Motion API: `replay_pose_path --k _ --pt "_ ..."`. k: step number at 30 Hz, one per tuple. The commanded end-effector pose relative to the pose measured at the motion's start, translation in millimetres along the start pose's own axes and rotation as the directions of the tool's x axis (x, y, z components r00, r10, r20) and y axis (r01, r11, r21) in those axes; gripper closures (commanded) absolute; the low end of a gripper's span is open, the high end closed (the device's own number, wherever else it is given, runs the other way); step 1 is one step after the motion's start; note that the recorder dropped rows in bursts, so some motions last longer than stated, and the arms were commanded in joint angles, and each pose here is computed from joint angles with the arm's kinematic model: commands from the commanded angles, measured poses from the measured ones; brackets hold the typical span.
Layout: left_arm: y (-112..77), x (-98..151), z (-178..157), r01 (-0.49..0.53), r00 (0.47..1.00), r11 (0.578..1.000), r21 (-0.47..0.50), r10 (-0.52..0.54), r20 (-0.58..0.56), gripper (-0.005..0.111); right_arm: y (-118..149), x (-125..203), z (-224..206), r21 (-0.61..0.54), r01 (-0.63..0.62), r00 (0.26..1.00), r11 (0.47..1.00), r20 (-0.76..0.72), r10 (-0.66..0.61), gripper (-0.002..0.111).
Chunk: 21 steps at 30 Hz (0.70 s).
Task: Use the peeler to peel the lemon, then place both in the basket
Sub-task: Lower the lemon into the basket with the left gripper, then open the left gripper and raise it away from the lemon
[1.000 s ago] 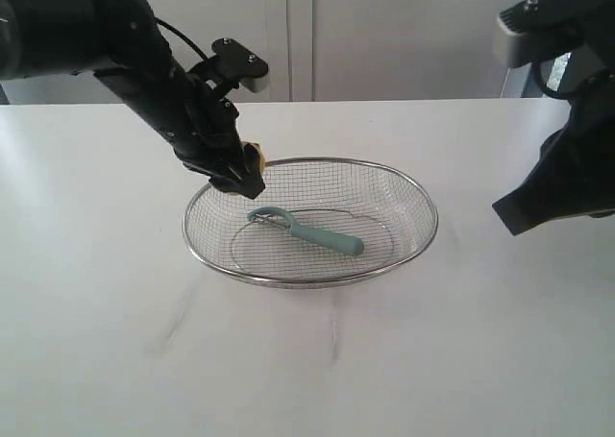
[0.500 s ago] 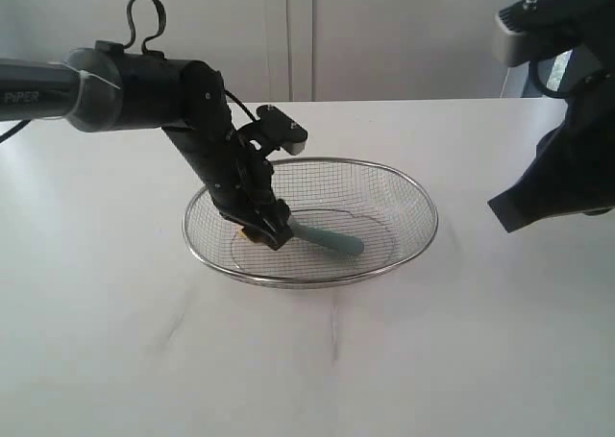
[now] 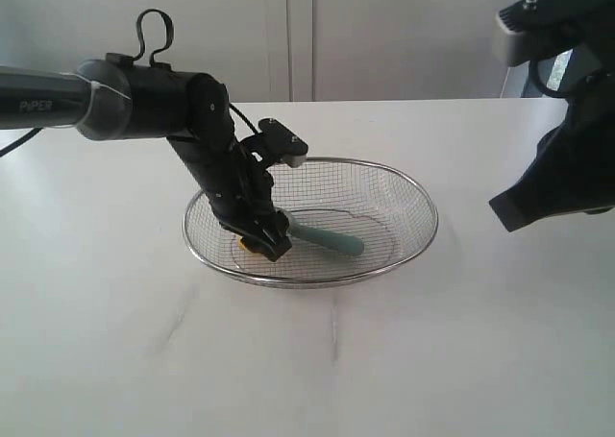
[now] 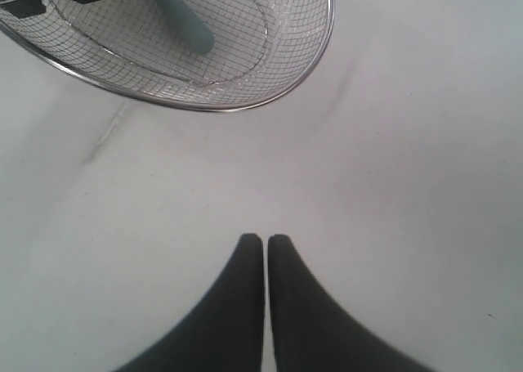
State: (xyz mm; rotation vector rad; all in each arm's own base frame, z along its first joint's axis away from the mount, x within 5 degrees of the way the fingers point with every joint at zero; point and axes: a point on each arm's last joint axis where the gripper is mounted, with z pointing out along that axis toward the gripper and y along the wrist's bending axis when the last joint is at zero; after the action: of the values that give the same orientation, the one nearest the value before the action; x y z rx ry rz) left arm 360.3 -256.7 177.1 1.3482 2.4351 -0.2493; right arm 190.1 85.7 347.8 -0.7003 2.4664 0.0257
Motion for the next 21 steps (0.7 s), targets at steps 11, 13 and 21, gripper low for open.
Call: replay_pose_path --k 11,13,21 --pt "-2.3 -1.7 -4.1 -0.005 1.000 1.000 0.011 0.005 0.003 0.094 -0.9 0.1 0.0 0.010 0.001 1.000 1.000 0.008 -0.001 0.106" --pt "-2.3 -1.7 -4.1 -0.012 1.000 1.000 0.011 0.012 0.003 0.083 -0.9 0.1 0.0 0.010 0.001 1.000 1.000 0.008 -0.001 0.106" --pt "-2.3 -1.7 -4.1 -0.026 1.000 1.000 0.011 0.026 0.003 0.026 -1.0 0.3 0.0 0.012 0.002 1.000 1.000 0.006 -0.002 0.106"
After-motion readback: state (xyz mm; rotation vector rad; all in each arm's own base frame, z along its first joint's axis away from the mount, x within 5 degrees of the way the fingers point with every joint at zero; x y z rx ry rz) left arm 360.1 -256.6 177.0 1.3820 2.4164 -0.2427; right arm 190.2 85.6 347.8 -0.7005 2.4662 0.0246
